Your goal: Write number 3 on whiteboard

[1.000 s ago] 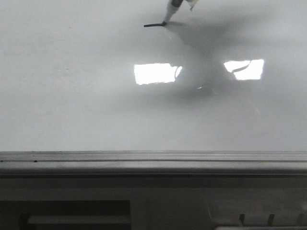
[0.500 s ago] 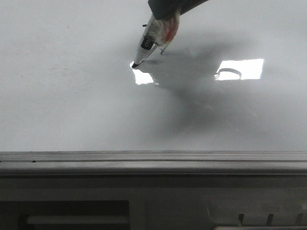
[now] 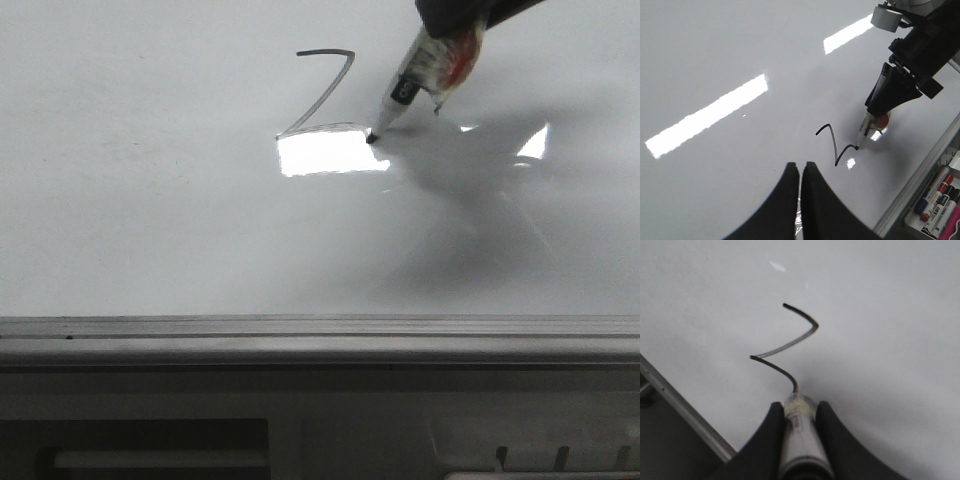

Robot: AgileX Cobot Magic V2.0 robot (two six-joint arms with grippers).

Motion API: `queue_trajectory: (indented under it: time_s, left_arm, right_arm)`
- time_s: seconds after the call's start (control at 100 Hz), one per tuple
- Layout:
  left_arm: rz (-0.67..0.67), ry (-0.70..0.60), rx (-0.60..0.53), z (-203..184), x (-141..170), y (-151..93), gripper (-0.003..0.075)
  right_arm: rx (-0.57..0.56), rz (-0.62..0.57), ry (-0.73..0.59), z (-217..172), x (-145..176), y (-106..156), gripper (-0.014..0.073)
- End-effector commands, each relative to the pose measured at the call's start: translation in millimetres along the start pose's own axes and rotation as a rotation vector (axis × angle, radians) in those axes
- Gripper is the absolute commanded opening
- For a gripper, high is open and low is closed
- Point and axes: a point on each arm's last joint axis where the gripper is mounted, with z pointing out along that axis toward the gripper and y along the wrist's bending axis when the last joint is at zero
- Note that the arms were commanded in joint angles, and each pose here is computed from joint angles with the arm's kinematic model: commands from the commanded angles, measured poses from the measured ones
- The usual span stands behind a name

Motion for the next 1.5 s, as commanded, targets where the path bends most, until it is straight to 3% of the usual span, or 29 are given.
queue_trajectory:
  time_s: [0.0,0.32,0.42,0.56,0.64,0.72,0.81,0.88,1.0,1.1,1.24,1.49]
  left_arm:
    - [-0.033,-0.082,-0.041,-1,-12,5,-0.0020]
    - [-0.034,-0.108,-0.060,-1,-15,7,-0.0020]
    - [-0.048,-0.113,-0.053,-1,-15,6,-0.0020]
    - [-0.090,-0.128,-0.032,-1,-17,5,-0.0018]
    - [-0.120,-0.128,-0.010,2,-18,4,0.0034]
    - [-0.161,-0.091,0.050,10,-21,3,0.0153]
    - [-0.181,0.001,0.156,25,-26,1,0.0316]
    - [-0.191,0.077,0.276,39,-31,-3,0.0377]
    - [-0.153,0.150,0.508,61,-39,-10,0.0373]
    - [-0.166,0.168,0.613,80,-43,-11,0.0372]
    - [-0.176,0.207,0.685,101,-41,-10,0.0372]
    - [-0.158,0.212,0.703,112,-37,-9,0.0366]
  right_arm:
    - [-0.012,0.007,-0.028,8,5,4,-0.0040]
    - [-0.118,-0.020,-0.006,34,13,36,-0.0041]
    - [-0.140,-0.031,-0.057,13,-2,40,-0.0041]
    - [-0.184,-0.074,-0.251,-40,-36,48,-0.0041]
    - [-0.196,-0.144,-0.368,-72,-53,51,-0.0041]
    - [-0.194,-0.210,-0.406,-88,-62,51,-0.0041]
    - [-0.201,-0.294,-0.350,-93,-65,53,-0.0041]
    - [-0.216,-0.356,-0.293,-90,-62,55,-0.0041]
    - [-0.262,-0.480,-0.239,-82,-57,67,-0.0041]
    - [-0.315,-0.553,-0.257,-80,-56,82,-0.0041]
    - [-0.351,-0.580,-0.308,-80,-58,95,-0.0041]
    - [-0.381,-0.548,-0.332,-82,-59,99,-0.0042]
